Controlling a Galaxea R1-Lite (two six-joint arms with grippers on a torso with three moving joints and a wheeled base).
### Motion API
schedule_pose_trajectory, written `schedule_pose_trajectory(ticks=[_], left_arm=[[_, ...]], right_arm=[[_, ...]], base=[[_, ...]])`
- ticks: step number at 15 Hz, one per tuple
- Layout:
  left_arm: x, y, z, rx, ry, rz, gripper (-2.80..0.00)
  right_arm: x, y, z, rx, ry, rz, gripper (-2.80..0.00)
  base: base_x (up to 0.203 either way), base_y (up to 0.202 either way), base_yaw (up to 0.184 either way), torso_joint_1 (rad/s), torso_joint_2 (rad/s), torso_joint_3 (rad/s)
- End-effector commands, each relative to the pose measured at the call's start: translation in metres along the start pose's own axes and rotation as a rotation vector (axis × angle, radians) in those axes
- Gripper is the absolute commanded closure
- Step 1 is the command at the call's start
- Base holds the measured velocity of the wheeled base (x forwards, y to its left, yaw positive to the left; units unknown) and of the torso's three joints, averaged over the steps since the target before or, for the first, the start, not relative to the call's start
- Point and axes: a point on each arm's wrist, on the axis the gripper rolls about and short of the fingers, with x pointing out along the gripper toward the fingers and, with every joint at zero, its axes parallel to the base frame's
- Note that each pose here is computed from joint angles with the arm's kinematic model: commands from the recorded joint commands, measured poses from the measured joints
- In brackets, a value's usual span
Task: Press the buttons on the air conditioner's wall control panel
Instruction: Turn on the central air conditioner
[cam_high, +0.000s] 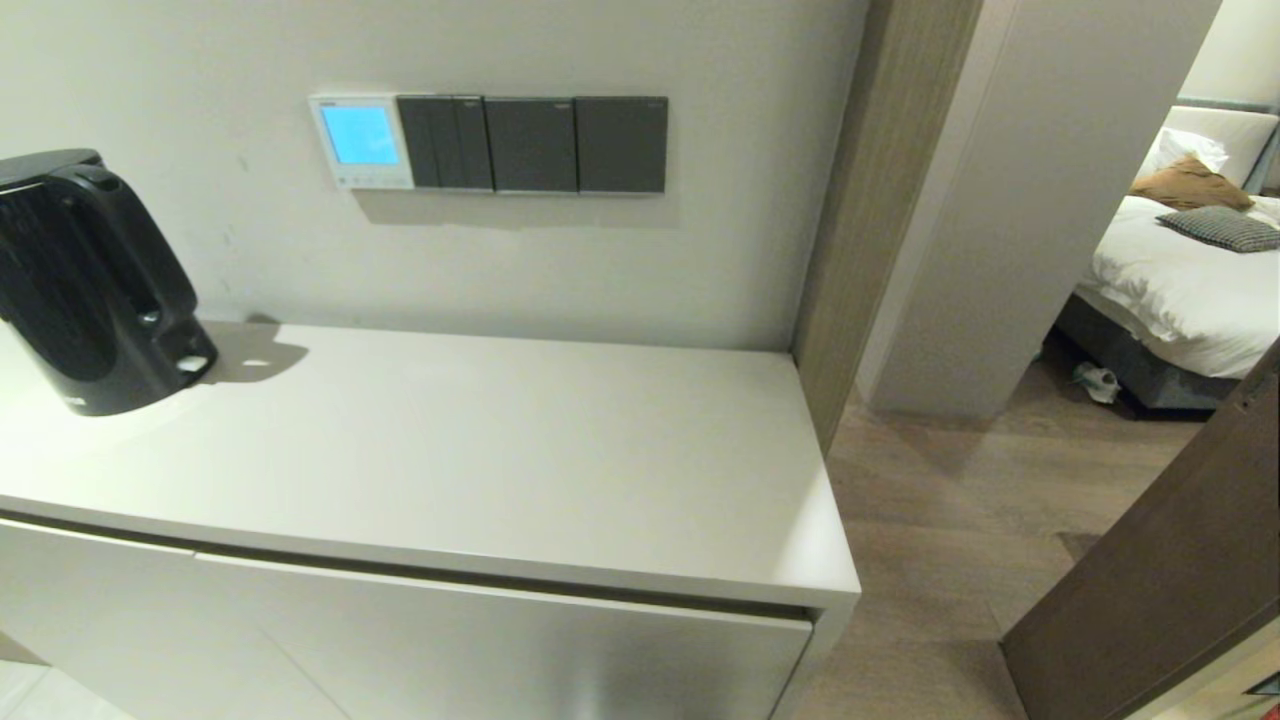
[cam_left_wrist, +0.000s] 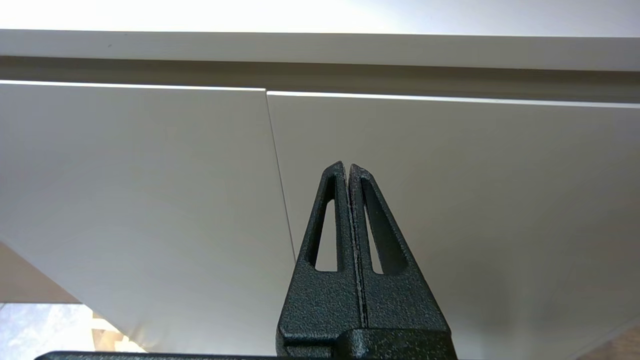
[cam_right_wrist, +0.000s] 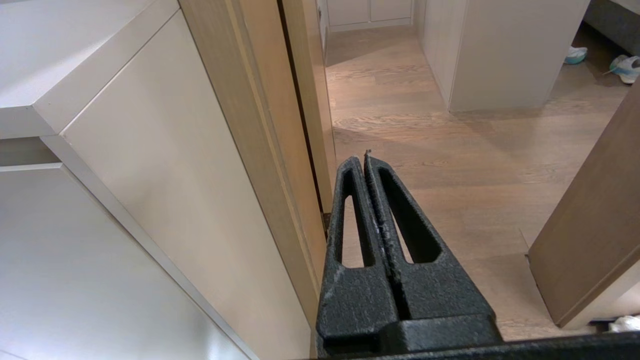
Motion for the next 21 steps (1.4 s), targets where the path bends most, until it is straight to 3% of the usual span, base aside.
schedule_pose_trajectory(ticks=[1, 9, 11, 14, 18, 21], left_arm=[[0.0, 0.0, 0.0, 0.003, -0.001, 0.001, 0.0], [0.0, 0.0, 0.0, 0.009, -0.001, 0.0, 0.0], [-0.001, 0.0, 0.007, 0.031, -0.047, -0.001, 0.0], [-0.012, 0.0, 0.037, 0.039, -0.126, -0.057, 0.0], [0.0, 0.001, 0.09, 0.037, -0.084, -0.107, 0.0], [0.032, 0.004, 0.14, 0.016, -0.085, -0.117, 0.0]], right_arm=[[0.0, 0.0, 0.0, 0.0, 0.003, 0.001, 0.0], [0.0, 0.0, 0.0, 0.0, 0.003, 0.001, 0.0], [0.0, 0.0, 0.0, 0.001, 0.003, 0.001, 0.0], [0.0, 0.0, 0.0, 0.0, 0.003, 0.001, 0.0], [0.0, 0.0, 0.0, 0.0, 0.003, 0.001, 0.0], [0.0, 0.0, 0.0, 0.0, 0.003, 0.001, 0.0]], base=[[0.0, 0.0, 0.0, 0.0, 0.0, 0.0], [0.0, 0.0, 0.0, 0.0, 0.0, 0.0], [0.0, 0.0, 0.0, 0.0, 0.0, 0.0], [0.0, 0.0, 0.0, 0.0, 0.0, 0.0], [0.0, 0.0, 0.0, 0.0, 0.0, 0.0], [0.0, 0.0, 0.0, 0.0, 0.0, 0.0]])
